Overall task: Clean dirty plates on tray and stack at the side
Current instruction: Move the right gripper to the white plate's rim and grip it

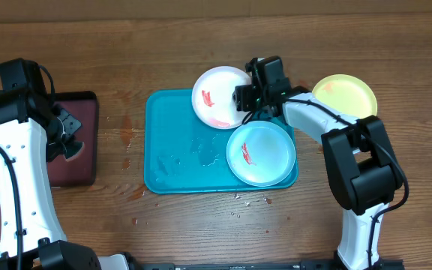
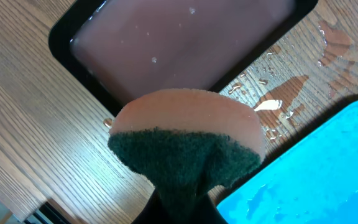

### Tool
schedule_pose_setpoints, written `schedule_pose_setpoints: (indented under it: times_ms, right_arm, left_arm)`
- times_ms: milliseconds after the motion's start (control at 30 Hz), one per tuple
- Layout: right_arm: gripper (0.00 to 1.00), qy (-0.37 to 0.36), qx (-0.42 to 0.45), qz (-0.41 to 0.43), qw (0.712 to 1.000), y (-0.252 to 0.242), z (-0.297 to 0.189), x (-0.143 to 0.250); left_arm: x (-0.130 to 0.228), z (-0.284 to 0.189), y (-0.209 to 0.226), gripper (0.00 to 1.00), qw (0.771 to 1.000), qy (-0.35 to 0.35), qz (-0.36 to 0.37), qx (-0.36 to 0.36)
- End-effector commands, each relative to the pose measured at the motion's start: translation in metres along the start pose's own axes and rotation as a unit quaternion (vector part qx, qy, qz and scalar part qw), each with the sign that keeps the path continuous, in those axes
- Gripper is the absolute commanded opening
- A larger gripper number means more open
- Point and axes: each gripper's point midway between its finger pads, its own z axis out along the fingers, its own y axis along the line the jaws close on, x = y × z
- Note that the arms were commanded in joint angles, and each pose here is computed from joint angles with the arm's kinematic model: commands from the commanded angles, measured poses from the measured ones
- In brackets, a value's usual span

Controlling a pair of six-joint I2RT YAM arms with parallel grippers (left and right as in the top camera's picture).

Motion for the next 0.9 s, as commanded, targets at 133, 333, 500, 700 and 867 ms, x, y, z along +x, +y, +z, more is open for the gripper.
schedule_pose_setpoints:
  times_ms: [133, 333, 500, 700, 867]
  right_arm:
    - [0.63, 0.077, -0.088, -0.061, 0.991, 0.088, -0.011, 0.04]
    - [0.64, 0.027, 0.0, -0.086, 0.996, 0.111, -0.042, 0.023]
    - [0.64, -0.003, 0.005, -0.048, 0.999, 0.108, -0.039, 0.008]
    - [0.59, 0.016, 0.011, 0.063, 0.998, 0.103, -0.015, 0.024]
    - [0.44, 0.066, 0.026, 0.129, 0.989, 0.1, -0.007, 0.054]
  left_arm:
    - [-0.001, 0.001, -0.001, 0.04, 1.0, 0.0, 0.003, 0.003]
    - [-0.001, 0.001, -0.001, 0.04, 1.0, 0.0, 0.003, 0.003]
    - [0.0, 0.001, -0.002, 0.04, 1.0, 0.002, 0.003, 0.005]
    - [0.0, 0.001, -0.002, 0.04, 1.0, 0.002, 0.003, 0.005]
    - [0.0, 0.001, -0.002, 0.04, 1.0, 0.002, 0.003, 0.005]
